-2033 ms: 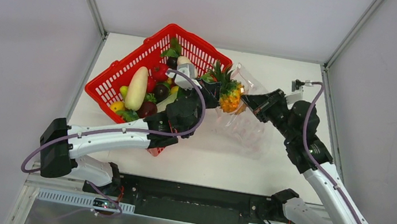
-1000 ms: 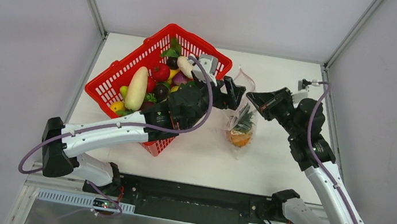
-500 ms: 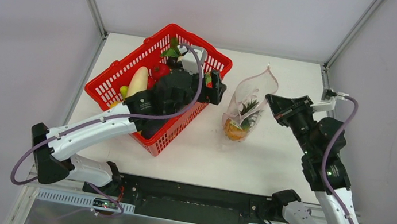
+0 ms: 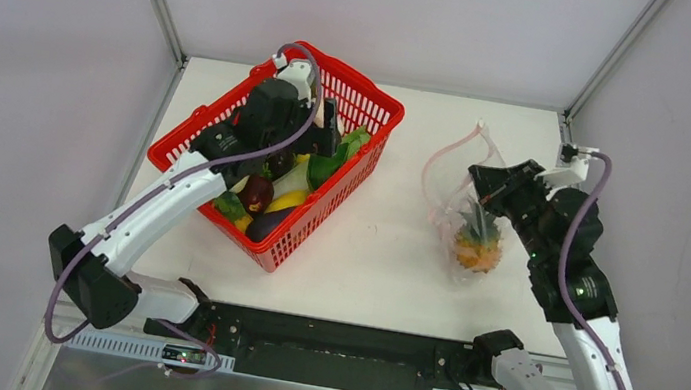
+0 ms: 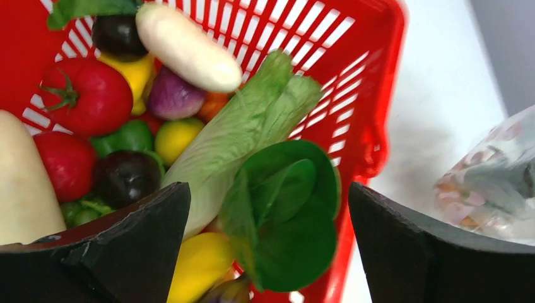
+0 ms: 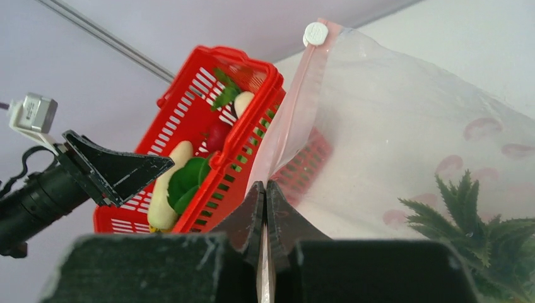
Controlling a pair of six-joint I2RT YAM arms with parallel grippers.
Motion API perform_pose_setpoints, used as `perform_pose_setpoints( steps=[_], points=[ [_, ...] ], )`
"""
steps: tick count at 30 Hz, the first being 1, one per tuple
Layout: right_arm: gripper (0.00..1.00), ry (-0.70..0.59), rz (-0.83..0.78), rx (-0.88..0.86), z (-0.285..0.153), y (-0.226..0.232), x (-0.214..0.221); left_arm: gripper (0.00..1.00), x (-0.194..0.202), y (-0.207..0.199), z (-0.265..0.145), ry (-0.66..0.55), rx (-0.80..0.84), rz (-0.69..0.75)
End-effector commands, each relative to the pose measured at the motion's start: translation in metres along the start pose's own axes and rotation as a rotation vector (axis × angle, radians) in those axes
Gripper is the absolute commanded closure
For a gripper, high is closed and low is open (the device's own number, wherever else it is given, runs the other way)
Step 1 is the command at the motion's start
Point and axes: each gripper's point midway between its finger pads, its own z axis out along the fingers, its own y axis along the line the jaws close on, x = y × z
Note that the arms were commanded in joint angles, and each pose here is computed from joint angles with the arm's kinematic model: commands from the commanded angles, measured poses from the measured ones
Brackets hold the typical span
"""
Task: Place the food in the zip-top bag and seal the zipper
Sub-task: Place the fake fruit in the zipper food storage bag, then pick up the fake vegetable from the bin.
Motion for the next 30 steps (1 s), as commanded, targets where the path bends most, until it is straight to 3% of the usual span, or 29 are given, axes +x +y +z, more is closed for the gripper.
perform_pose_setpoints(
  steps=[1, 8, 15, 18, 24, 27, 30],
  points=[
    [1.0, 0.057, -0.004, -0.032, 0.012, 0.006, 0.008, 0.06, 0.022, -0.006, 0.009, 0.185, 0.09, 0.117],
    [1.0, 0.107, 0.008, -0.033, 0.019, 0.006, 0.018, 0.1, 0.064, -0.007, 0.018, 0.404, 0.171, 0.265],
    [1.0, 0.128, 0.011, -0.035, 0.018, 0.007, 0.021, 0.22, 0.077, 0.027, 0.039, 0.459, -0.038, 0.275],
    [1.0, 0.125, 0.008, -0.036, 0.016, 0.007, 0.021, 0.36, 0.08, 0.031, 0.045, 0.471, -0.068, 0.267],
    [1.0, 0.128, 0.003, -0.032, 0.015, 0.007, 0.02, 0.8, 0.074, 0.028, 0.045, 0.434, -0.074, 0.228],
    [1.0, 0.128, 0.005, -0.03, 0.014, 0.007, 0.02, 0.96, 0.063, 0.025, 0.037, 0.385, -0.063, 0.209],
    [1.0, 0.129, 0.006, -0.028, 0.014, 0.007, 0.02, 1.0, 0.047, 0.023, 0.025, 0.314, -0.054, 0.195]
  ],
)
